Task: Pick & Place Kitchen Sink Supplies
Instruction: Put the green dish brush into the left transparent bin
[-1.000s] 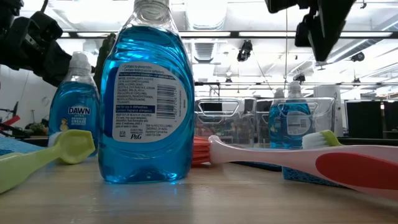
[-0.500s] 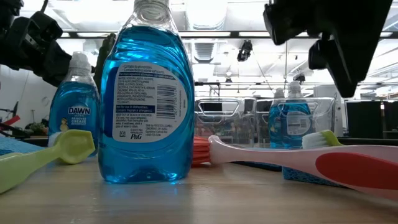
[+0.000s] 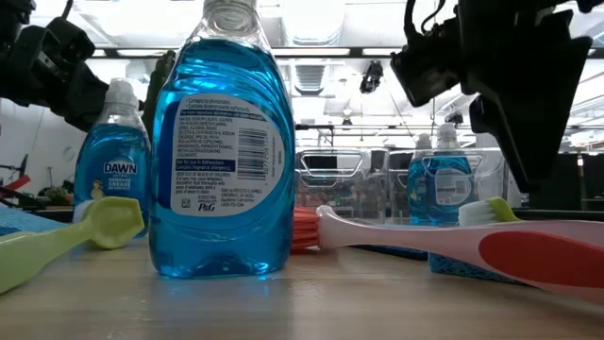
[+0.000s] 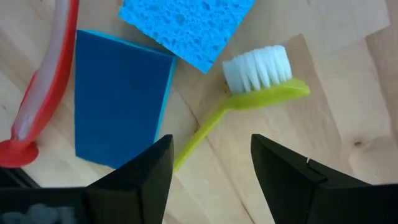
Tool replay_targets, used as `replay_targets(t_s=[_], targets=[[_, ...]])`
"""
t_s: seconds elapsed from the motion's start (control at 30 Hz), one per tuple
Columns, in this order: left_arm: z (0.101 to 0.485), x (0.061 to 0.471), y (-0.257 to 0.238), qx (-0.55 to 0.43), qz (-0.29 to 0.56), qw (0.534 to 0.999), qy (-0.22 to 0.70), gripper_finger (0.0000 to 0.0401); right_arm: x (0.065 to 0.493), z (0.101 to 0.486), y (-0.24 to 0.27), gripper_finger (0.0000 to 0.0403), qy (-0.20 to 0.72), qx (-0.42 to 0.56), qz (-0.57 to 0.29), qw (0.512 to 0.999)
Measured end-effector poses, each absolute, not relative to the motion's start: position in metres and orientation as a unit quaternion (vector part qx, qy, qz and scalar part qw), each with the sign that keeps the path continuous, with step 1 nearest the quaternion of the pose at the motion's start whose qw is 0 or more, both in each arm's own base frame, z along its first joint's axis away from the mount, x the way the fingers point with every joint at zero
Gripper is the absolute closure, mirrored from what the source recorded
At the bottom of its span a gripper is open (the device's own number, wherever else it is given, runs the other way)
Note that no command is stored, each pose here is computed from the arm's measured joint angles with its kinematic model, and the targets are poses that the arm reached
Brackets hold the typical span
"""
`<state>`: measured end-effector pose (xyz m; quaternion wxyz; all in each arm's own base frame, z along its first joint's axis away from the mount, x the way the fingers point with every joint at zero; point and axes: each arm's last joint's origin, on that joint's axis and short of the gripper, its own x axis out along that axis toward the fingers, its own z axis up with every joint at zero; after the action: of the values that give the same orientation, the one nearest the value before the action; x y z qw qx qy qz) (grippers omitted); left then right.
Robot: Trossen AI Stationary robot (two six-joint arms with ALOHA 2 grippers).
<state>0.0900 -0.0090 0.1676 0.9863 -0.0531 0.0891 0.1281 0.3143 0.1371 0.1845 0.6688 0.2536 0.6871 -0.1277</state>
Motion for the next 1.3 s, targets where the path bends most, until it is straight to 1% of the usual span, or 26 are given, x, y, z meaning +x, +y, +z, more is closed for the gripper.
replay_targets(t_s=[0.13,0.27,0.67,0.9,1.3], targets=[[0.168,0.09,-0.009,-0.053,0.128,0.986,0.089,0.0396,0.315,0.181,0.139,0.0193,0.688,0.256,-0.135,0.666],[0.168,0.09,-0.009,-0.053,0.128,0.986,0.089,0.0396,0.316,0.181,0.139,0.0193,0.674,0.253,-0.157,0.677],[0.168,0.09,-0.009,-0.053,0.128,0.986,0.089,0.0396,0.314,0.179,0.146,0.0193,0.663,0.257,-0.171,0.682],[0.168,0.09,-0.009,-0.053,0.128,0.986,0.089,0.0396,0.311,0.178,0.15,0.0193,0.651,0.246,-0.188,0.693],[0.168,0.09,-0.009,-0.053,0.128,0.986,0.089,0.0396,0.304,0.167,0.156,0.0193,0.648,0.256,-0.197,0.69]])
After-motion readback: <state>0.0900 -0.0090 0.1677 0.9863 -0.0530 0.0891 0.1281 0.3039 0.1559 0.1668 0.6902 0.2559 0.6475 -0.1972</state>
